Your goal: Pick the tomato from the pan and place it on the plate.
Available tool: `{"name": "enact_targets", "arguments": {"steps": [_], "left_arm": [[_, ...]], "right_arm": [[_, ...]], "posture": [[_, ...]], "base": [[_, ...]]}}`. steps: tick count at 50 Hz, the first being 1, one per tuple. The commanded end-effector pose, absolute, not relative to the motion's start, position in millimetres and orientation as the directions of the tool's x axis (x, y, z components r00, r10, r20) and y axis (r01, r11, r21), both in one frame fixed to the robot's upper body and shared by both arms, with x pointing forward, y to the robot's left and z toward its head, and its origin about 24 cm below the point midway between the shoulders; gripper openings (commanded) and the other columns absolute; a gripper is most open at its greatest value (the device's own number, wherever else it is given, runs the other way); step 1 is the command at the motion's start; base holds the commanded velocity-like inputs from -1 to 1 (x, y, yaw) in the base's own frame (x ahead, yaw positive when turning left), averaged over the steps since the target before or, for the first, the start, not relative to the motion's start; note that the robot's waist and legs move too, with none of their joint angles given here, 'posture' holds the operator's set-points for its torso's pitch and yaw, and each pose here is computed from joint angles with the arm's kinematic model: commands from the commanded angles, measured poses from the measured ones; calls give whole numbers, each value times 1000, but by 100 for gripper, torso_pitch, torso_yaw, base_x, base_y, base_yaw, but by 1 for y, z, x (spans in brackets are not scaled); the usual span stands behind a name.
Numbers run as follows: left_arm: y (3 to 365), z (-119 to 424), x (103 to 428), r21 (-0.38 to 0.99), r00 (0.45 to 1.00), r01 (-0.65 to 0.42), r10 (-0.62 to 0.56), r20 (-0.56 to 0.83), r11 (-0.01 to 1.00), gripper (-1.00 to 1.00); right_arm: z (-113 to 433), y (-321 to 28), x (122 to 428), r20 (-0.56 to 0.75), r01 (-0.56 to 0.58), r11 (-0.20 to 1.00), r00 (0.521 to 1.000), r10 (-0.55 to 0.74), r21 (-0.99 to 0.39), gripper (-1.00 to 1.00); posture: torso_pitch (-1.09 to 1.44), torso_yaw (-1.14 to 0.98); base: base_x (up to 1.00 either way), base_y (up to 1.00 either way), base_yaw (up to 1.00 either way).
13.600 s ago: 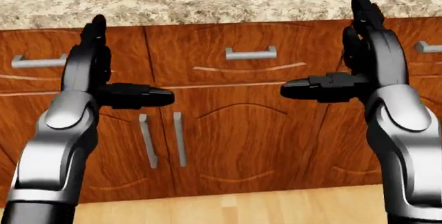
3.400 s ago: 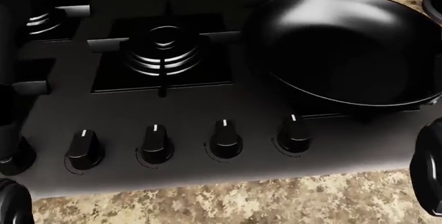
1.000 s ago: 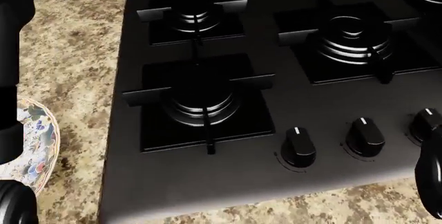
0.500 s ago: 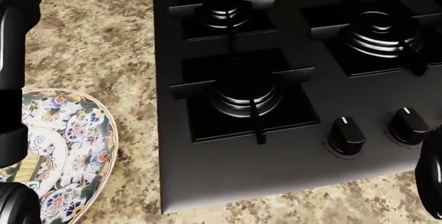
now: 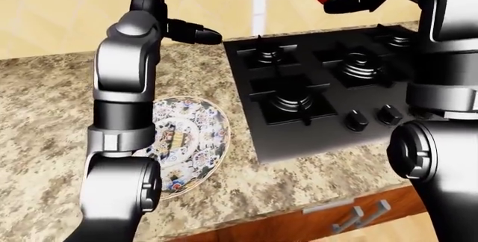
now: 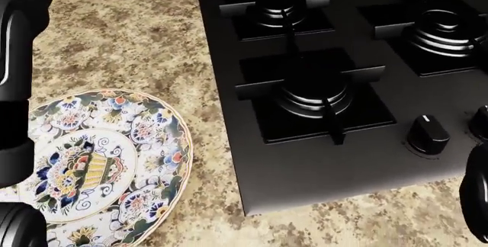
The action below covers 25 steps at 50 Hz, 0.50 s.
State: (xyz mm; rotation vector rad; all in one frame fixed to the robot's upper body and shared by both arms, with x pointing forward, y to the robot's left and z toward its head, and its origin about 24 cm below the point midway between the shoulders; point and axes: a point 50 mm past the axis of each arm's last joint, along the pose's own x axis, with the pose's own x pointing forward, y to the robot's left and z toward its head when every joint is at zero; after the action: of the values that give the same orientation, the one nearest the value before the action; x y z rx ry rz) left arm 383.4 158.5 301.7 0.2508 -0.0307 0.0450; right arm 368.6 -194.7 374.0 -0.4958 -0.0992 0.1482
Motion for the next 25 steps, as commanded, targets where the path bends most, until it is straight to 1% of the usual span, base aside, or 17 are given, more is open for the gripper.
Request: {"name": "enact_targets", "arguments": {"steps": [1,25], "left_arm": [[163,331,375,240,985,-99,60,163,966,100],[163,332,374,243,984,-98,59,165,965,100]], "right_arm": [[402,-187,356,176,-81,858,965,195,-507,-100],[403,-187,355,175,-82,857,965,196,-509,-100]], "posture": [[0,0],[0,0]], "base": [[0,30,0],[0,28,0]]}}
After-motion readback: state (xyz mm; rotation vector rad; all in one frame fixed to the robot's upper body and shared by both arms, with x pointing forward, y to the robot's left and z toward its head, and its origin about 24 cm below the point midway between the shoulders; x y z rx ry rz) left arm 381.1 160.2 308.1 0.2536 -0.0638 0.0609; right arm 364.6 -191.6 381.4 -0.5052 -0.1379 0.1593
